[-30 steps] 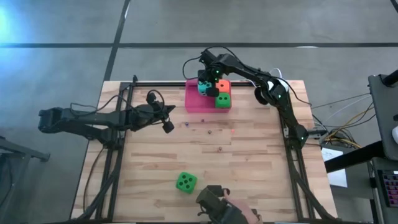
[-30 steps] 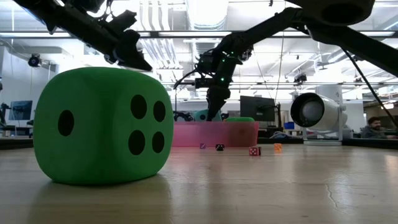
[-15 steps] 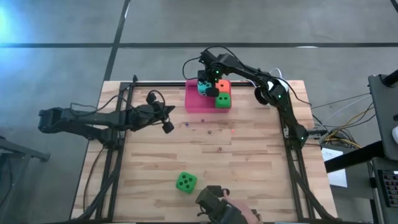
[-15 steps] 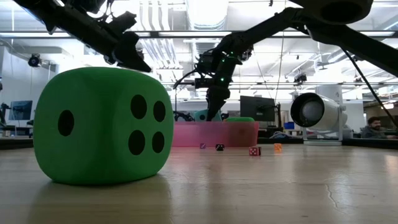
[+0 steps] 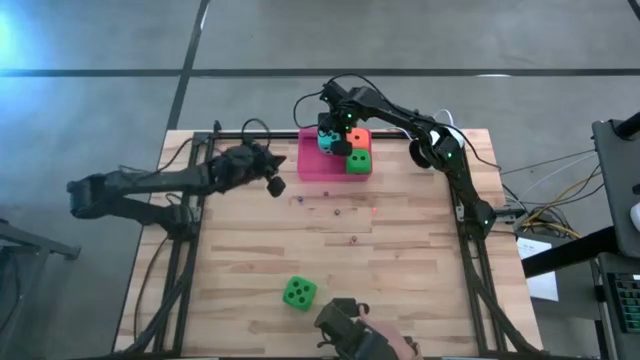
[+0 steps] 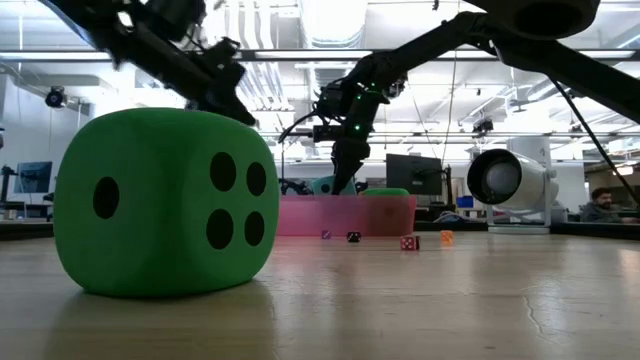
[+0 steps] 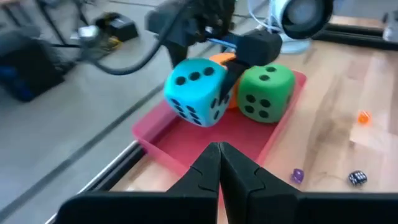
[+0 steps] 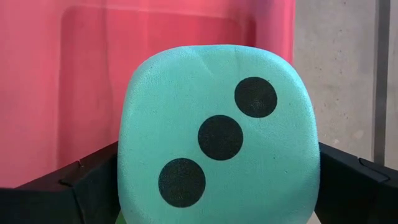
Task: Pick & Place Dice
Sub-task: Put the large blue dice into the the pink bin
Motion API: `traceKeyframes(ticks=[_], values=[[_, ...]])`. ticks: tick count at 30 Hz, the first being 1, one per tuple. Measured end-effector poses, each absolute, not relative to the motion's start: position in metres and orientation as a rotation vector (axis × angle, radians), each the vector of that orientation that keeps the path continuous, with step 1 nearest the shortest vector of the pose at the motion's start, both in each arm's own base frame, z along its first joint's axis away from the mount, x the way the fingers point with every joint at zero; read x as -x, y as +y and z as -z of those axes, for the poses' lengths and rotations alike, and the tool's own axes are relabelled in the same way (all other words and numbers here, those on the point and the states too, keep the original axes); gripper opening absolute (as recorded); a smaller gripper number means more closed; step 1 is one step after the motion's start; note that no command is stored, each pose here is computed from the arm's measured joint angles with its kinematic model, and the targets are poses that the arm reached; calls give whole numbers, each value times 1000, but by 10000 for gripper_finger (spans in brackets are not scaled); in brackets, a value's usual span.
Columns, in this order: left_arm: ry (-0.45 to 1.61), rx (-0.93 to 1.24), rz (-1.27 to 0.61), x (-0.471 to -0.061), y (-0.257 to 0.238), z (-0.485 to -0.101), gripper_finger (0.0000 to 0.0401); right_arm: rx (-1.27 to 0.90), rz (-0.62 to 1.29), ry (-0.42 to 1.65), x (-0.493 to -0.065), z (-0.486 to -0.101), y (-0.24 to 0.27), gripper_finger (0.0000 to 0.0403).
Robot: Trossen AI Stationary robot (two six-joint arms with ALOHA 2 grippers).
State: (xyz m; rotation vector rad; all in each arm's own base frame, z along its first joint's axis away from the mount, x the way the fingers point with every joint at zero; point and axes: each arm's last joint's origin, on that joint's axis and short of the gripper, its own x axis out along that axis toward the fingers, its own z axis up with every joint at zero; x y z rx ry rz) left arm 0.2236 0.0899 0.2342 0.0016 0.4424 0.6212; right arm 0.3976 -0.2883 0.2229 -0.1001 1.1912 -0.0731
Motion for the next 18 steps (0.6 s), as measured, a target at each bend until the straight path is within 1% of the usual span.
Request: traceKeyframes(ticks=[6, 10, 15, 18], values=[[405, -11, -630, -241, 129, -221, 8, 100, 73, 1191, -398, -223, -288, 400], [398, 13, -551, -252, 145, -217, 8, 100, 74, 1191, -398, -223, -288, 400], [403, 17, -512, -276, 163, -209, 8, 100, 73, 1191, -398, -223, -288, 400], [439, 20, -505, -293, 174, -201, 8, 100, 73, 1191, -398, -223, -288, 400]])
